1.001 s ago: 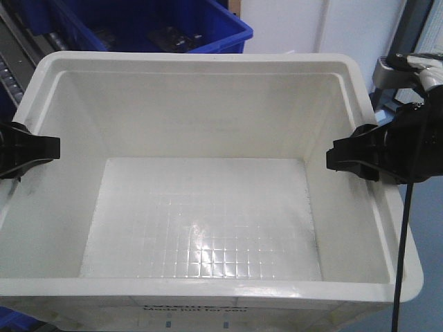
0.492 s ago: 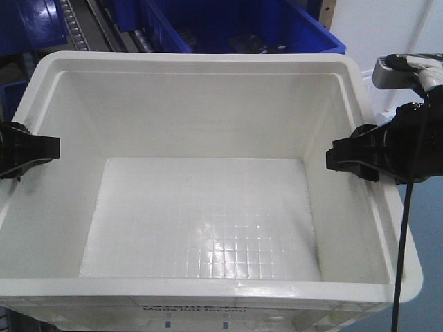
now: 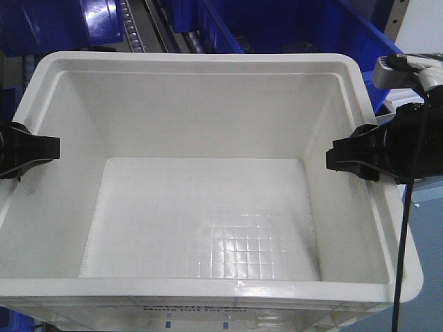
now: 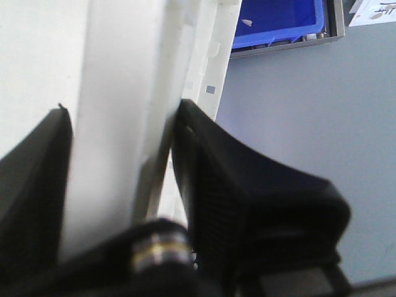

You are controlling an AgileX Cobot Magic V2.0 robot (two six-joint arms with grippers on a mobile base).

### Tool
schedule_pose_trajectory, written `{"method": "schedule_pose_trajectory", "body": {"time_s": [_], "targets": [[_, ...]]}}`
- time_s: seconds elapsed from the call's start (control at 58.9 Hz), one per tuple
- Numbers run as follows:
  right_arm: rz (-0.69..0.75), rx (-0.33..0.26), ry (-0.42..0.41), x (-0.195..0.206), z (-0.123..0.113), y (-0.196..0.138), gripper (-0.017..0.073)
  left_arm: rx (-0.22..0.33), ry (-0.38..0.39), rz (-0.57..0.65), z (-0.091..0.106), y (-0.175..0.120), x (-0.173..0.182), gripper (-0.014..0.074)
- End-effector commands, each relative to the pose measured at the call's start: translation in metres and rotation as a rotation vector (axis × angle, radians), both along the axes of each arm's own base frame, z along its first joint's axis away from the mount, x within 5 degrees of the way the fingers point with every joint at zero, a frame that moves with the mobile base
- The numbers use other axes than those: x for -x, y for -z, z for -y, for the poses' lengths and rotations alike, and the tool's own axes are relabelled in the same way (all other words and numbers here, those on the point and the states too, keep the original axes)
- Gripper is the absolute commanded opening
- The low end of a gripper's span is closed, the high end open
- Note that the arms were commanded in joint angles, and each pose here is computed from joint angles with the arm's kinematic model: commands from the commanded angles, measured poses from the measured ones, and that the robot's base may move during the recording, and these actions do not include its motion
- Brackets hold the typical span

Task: Move bin from left to right shelf
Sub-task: 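Hold the tote with both grippers while approaching the target shelf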

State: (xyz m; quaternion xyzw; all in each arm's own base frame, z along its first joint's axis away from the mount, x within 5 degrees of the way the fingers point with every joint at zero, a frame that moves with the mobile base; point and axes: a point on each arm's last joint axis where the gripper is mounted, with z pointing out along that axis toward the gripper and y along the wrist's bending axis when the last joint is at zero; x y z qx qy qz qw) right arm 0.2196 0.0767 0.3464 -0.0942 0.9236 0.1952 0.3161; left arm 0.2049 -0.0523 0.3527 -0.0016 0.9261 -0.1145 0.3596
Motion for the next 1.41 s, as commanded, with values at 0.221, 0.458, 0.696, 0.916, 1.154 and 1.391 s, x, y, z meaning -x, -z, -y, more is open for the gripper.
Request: {"method": "schedule_pose_trajectory", "body": {"time_s": [0.221, 0.458, 0.696, 0.916, 1.154, 1.391], "targets": [[0.146, -0.04, -0.005, 0.0026, 0.0004, -0.0262, -0.0005, 0.02, 0.015, 0.184, 0.0004, -0.0253, -0.0006, -0.0006], [0.146, -0.04, -0.005, 0.0026, 0.0004, -0.0262, -0.0005, 0.02, 0.015, 0.184, 0.0004, -0.0253, -0.0006, -0.0006], [0.146, -0.04, -0.005, 0.0026, 0.0004, -0.0262, -0.0005, 0.02, 0.015, 0.184, 0.0004, -0.0253, -0.0006, -0.0006], [0.146, -0.04, -0.005, 0.0026, 0.0004, -0.0262, -0.0005, 0.02, 0.015, 0.184, 0.0004, -0.0253, -0.0006, -0.0006], [0.146, -0.04, -0.005, 0.0026, 0.0004, -0.0262, -0.0005, 0.02, 0.015, 0.184, 0.0004, -0.0253, -0.0006, -0.0006], [0.146, -0.04, -0.005, 0.0026, 0.0004, -0.0262, -0.0005, 0.02, 0.015, 0.184, 0.0004, -0.0253, -0.0006, -0.0006]]}}
